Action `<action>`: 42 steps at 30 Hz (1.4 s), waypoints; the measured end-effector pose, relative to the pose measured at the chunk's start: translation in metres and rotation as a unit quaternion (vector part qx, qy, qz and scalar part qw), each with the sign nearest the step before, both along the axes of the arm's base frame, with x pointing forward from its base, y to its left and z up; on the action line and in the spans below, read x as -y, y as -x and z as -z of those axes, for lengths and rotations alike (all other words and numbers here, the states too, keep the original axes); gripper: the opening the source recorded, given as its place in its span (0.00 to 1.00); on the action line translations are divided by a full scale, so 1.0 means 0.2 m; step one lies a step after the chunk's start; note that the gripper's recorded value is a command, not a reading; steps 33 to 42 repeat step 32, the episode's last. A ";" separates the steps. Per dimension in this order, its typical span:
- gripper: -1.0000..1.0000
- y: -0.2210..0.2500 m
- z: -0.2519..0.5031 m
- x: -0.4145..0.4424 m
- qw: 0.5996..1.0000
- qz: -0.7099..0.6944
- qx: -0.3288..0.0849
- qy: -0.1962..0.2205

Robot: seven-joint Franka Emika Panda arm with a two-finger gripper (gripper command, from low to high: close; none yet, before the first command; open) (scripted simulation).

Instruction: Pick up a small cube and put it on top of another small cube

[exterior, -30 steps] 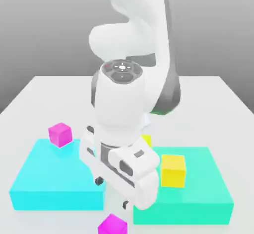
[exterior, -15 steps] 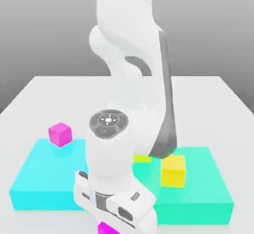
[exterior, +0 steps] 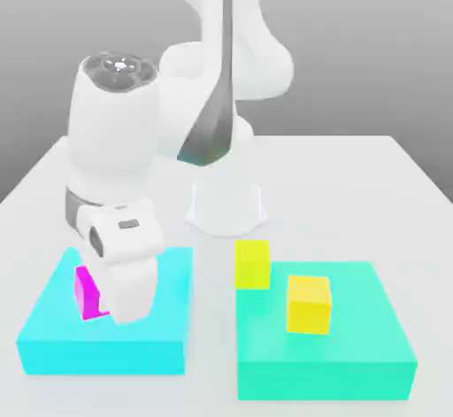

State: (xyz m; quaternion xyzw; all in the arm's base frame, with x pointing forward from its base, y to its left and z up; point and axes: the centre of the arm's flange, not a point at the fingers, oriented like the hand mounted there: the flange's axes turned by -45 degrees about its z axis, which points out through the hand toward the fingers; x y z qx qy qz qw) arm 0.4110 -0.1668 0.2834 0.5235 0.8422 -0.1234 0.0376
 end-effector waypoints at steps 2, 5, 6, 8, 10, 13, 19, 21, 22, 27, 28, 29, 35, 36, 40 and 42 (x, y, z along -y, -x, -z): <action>0.00 0.08 -0.07 0.04 0.999 0.034 0.007 0.010; 0.00 0.23 -0.16 0.12 0.995 0.092 0.021 0.016; 0.00 0.28 -0.18 0.15 0.993 0.112 0.025 0.016; 0.00 0.38 -0.22 0.19 0.988 0.151 0.035 0.014; 0.00 0.48 -0.25 0.23 0.981 0.188 0.044 0.007; 0.00 0.62 -0.26 0.25 0.969 0.241 0.056 -0.010; 0.00 0.86 -0.21 0.24 0.938 0.331 0.073 -0.068; 0.00 0.92 -0.18 0.21 0.928 0.354 0.075 -0.092; 0.00 0.93 -0.14 0.21 0.925 0.359 0.075 -0.098; 0.00 0.93 0.08 0.20 0.922 0.364 0.075 -0.105; 0.00 0.94 0.12 0.20 0.922 0.364 0.075 -0.104; 1.00 0.94 0.15 0.20 0.922 0.364 0.075 -0.104; 1.00 0.94 0.15 0.20 0.922 0.364 0.075 -0.104; 1.00 0.94 0.15 0.20 0.922 0.364 0.075 -0.104; 1.00 0.94 0.15 0.20 0.922 0.364 0.075 -0.104; 1.00 0.94 0.15 0.20 0.922 0.364 0.075 -0.104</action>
